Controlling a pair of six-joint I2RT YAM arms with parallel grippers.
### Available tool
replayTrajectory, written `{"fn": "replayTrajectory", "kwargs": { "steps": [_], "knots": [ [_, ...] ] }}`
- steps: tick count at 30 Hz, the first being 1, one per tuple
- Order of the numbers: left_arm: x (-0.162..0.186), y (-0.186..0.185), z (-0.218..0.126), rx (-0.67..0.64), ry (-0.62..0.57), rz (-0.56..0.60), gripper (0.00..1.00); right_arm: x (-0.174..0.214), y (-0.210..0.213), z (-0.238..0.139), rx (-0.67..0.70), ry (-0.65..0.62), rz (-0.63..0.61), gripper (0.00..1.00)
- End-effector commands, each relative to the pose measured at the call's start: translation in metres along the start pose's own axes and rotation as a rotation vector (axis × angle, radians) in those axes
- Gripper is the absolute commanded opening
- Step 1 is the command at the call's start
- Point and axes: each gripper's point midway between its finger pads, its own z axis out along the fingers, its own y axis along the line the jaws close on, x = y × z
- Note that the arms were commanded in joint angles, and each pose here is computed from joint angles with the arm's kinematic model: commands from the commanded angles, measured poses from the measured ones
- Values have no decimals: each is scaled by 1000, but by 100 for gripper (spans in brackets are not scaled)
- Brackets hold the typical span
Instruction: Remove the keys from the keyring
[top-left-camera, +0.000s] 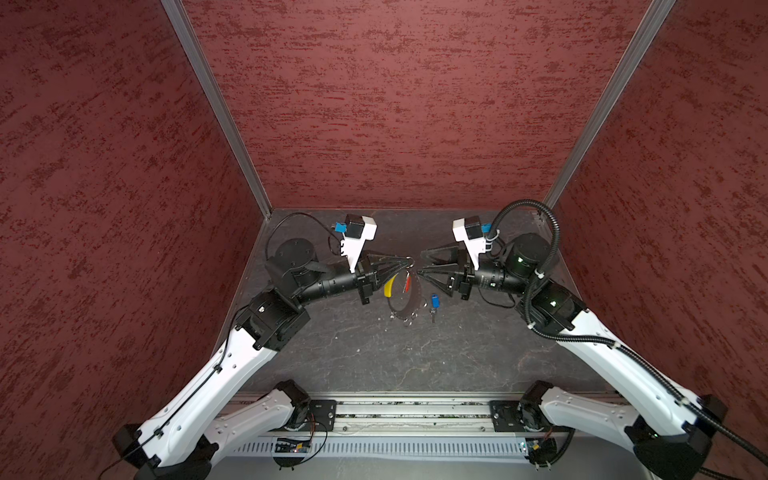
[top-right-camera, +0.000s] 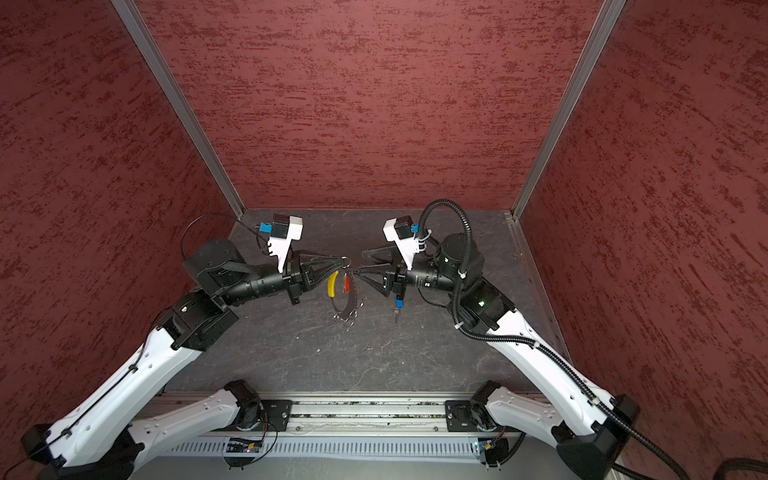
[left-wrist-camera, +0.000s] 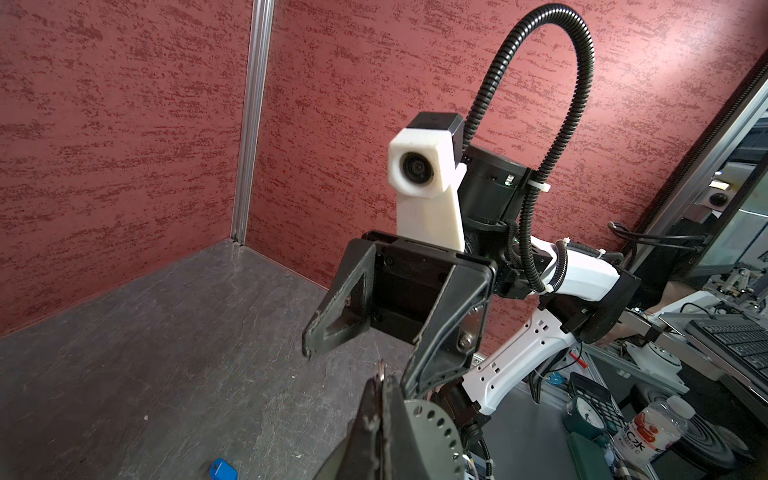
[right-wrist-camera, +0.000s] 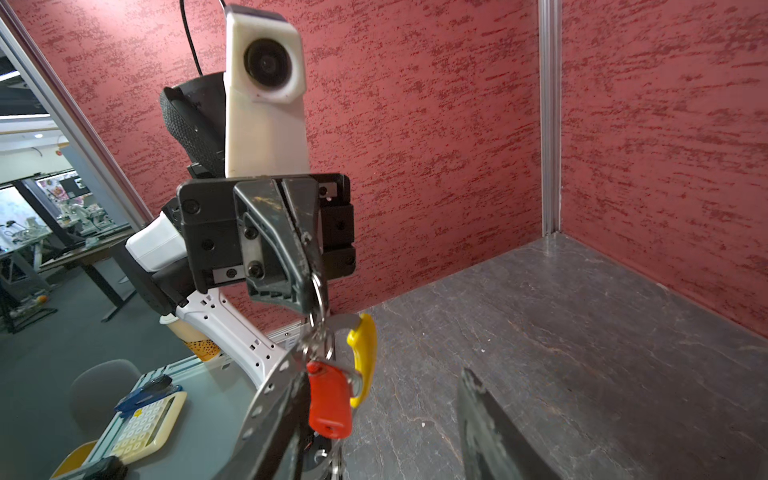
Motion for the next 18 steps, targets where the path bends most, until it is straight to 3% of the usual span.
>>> {"fn": "replayTrajectory", "kwargs": {
  "steps": [1, 11, 18],
  "knots": [
    [-8, -7, -2, 27, -38, 40, 0, 8, 9, 4, -39, 28, -30, 54],
    [-7, -9, 0, 45, -36, 32, 0, 13, 11, 17, -40, 55, -58, 53],
    [-7, -7, -2, 32, -36, 31, 0, 11, 9, 19, -29, 61, -61, 33]
  ]
}}
